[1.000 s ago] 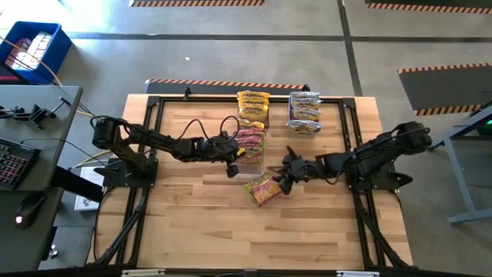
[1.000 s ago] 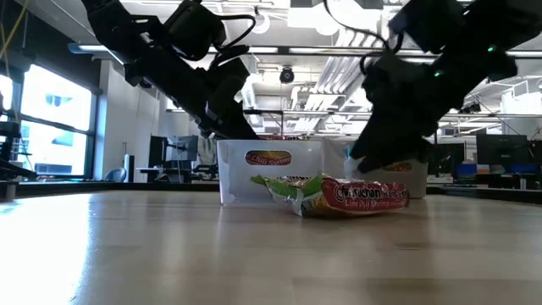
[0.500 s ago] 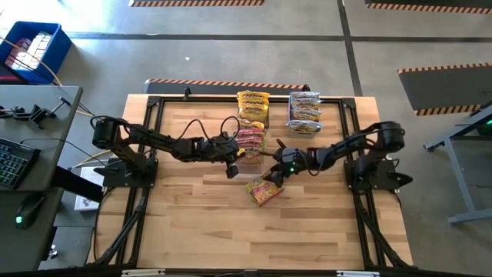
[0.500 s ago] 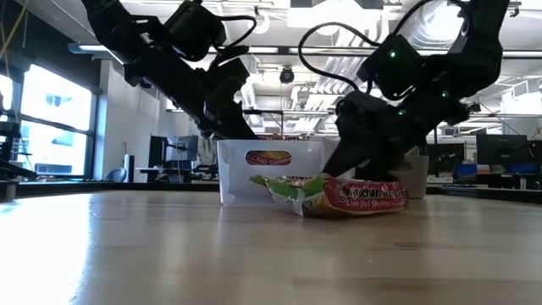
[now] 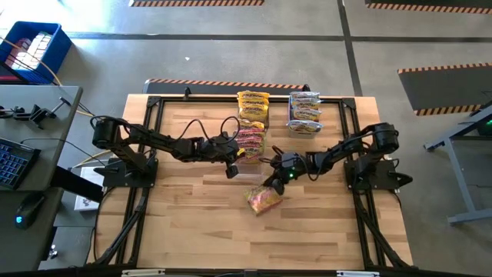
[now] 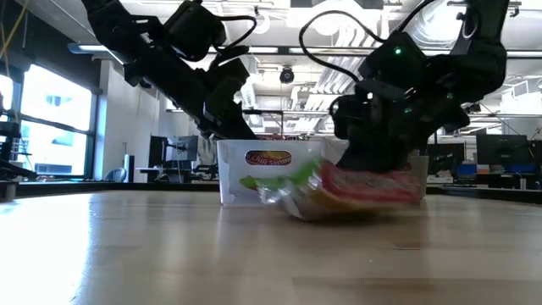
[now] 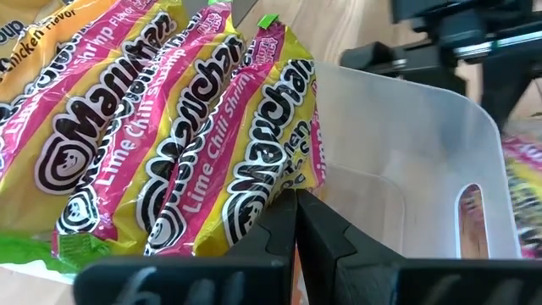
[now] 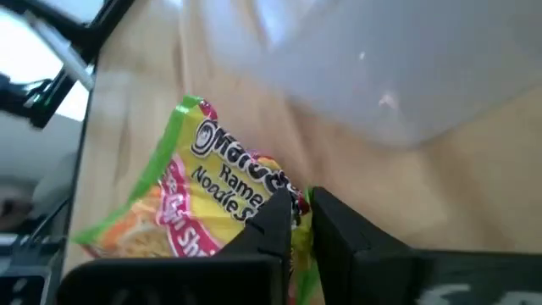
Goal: Sort Maruchan noodles
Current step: Put the green noodle pack into the transparent bin
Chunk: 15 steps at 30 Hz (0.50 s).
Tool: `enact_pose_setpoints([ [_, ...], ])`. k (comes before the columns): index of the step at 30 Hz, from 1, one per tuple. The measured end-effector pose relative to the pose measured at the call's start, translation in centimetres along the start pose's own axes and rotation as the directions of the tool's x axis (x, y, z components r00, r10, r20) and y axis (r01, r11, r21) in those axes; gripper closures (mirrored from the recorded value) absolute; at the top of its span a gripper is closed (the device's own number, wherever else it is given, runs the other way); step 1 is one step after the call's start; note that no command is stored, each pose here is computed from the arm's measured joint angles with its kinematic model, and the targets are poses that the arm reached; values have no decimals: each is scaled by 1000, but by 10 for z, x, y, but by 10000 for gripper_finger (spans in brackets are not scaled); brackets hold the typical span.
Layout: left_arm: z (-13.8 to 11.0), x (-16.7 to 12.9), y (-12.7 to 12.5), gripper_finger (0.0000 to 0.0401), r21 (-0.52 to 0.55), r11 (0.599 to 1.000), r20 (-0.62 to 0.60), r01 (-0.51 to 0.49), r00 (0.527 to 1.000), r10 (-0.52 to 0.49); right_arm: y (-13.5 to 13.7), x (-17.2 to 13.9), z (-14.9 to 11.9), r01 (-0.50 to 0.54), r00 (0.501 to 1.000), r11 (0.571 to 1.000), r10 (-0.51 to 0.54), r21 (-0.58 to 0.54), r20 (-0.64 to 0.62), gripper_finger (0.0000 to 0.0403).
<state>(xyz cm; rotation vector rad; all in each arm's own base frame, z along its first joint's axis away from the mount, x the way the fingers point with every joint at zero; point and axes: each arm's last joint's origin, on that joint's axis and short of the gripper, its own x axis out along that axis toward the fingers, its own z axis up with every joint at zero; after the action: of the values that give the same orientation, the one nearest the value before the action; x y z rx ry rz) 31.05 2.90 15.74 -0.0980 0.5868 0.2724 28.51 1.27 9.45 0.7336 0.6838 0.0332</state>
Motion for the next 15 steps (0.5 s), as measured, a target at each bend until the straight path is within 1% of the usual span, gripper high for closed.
enact_pose_setpoints([
  [2, 0, 0, 0, 401, 0, 1000, -1, -2, 1000, 2, 6, -3, -3, -21, 999, 1000, 20, -12, -24, 389],
  [4, 0, 0, 0, 401, 0, 1000, -1, -4, 1000, 4, 15, -7, -4, -30, 999, 998, 29, -49, -20, 399],
  [7, 0, 0, 0, 401, 0, 1000, -1, -5, 1000, 5, 33, -17, 0, -34, 998, 994, 40, -105, 51, 401],
  [11, 0, 0, 0, 401, 0, 1000, 0, -7, 1000, 7, 53, -33, 2, 10, 990, 983, 16, -182, 138, 403],
  [15, 0, 0, 0, 401, 0, 1000, 4, -7, 1000, 7, 70, -49, 5, 50, 970, 969, 10, -240, 241, 403],
])
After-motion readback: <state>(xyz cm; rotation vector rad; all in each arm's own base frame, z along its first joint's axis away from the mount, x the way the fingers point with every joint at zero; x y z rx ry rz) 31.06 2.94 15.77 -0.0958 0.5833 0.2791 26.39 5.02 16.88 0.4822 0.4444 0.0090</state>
